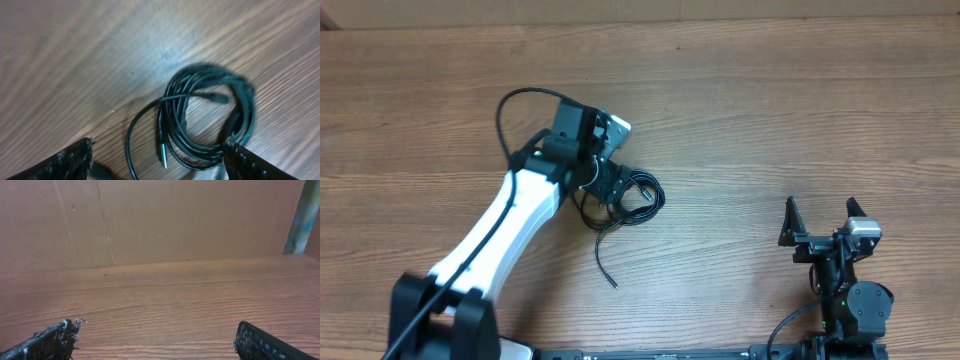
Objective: Untangle cables
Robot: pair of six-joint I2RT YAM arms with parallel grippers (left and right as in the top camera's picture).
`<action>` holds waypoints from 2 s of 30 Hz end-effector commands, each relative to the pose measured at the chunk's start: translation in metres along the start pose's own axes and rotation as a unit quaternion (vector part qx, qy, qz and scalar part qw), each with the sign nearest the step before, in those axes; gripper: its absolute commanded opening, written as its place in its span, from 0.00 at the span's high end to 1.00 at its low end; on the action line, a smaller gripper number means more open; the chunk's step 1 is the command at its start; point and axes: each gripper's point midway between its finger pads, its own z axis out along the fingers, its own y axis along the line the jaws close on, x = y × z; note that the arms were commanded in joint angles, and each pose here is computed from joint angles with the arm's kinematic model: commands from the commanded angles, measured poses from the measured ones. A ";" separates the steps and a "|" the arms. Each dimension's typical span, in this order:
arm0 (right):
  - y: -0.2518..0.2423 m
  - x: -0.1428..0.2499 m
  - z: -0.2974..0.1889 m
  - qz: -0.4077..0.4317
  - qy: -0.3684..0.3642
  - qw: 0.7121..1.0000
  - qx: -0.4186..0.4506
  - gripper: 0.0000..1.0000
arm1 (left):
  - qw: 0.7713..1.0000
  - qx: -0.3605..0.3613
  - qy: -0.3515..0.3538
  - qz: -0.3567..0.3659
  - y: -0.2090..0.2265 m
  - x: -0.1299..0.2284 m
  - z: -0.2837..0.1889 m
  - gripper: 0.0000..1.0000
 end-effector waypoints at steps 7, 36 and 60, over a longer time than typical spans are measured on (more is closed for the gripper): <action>-0.002 0.001 0.000 -0.002 -0.004 1.000 0.004 0.00 | 0.980 0.016 0.038 0.196 0.005 0.013 0.053 0.11; -0.002 0.001 0.000 -0.002 -0.004 1.000 0.004 0.00 | 0.975 -0.030 0.031 0.220 0.035 0.007 0.084 0.96; -0.002 0.001 0.000 -0.002 -0.004 1.000 0.004 0.00 | 0.869 -0.170 0.043 -0.462 0.055 0.046 0.016 0.49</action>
